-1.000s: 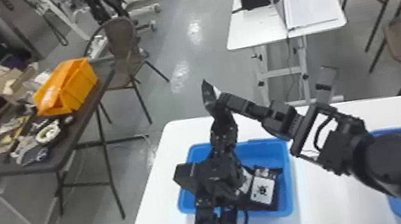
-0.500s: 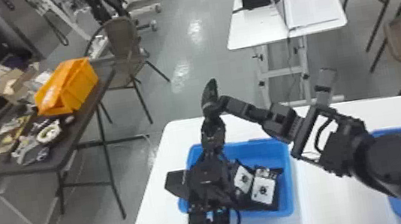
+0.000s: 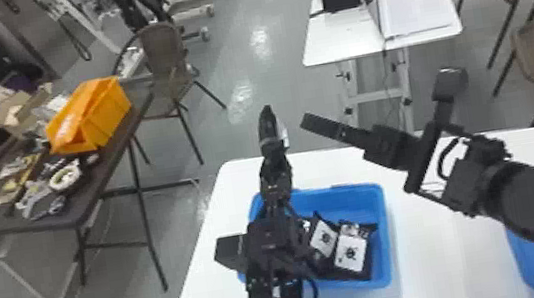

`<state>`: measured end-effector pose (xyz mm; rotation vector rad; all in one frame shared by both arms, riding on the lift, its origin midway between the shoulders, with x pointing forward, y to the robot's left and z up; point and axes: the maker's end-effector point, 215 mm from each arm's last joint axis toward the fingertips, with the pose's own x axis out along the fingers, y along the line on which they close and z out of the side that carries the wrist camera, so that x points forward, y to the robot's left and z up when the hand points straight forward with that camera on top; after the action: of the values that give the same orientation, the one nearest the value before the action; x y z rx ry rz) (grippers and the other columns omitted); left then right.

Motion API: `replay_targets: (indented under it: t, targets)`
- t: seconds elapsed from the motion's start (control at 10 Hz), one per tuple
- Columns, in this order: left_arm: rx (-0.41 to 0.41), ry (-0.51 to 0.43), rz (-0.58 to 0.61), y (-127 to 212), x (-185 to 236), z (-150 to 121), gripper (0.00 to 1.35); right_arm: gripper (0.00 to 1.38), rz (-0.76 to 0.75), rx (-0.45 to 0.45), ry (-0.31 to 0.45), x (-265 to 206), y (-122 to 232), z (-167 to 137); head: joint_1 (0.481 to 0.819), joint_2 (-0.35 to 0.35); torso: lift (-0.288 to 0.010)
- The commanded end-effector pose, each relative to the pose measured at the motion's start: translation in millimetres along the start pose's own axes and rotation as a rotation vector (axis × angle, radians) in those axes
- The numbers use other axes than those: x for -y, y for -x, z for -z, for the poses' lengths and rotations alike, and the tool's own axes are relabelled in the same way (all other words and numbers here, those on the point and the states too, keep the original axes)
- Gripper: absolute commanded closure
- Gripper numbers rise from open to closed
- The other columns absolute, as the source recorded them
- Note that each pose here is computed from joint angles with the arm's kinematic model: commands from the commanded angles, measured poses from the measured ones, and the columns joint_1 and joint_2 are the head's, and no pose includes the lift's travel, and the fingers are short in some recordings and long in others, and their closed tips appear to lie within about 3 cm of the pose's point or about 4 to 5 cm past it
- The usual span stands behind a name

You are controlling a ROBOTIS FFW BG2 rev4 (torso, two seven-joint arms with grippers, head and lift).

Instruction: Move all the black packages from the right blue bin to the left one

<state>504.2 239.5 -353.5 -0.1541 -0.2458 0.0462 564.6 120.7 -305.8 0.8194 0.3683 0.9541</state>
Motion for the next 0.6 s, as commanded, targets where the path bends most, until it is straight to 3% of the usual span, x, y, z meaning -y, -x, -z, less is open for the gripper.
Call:
replay_targets:
  t: [0.0, 0.2, 0.3, 0.5]
  targets:
    - [-0.002, 0.000, -0.016, 4.8, -5.1, 1.6, 1.22, 0.19, 0.088, 0.066, 0.283, 13.3, 21.0, -54.5, 0.695, 0.350, 0.000]
    - [-0.004, -0.002, -0.026, 6.8, -10.4, 2.3, 1.22, 0.21, 0.237, 0.154, 0.561, 37.4, 72.1, -105.9, 0.679, 0.313, 0.000]
    - [-0.008, -0.004, -0.037, 10.3, -16.1, 4.1, 1.22, 0.22, 0.347, 0.173, 0.643, 67.3, 113.7, -115.1, 0.673, 0.281, 0.000]
    - [-0.057, -0.010, -0.058, 28.0, -28.7, 19.9, 1.22, 0.22, 0.543, 0.167, 0.707, 127.2, 205.1, -99.8, 0.695, 0.197, 0.000]
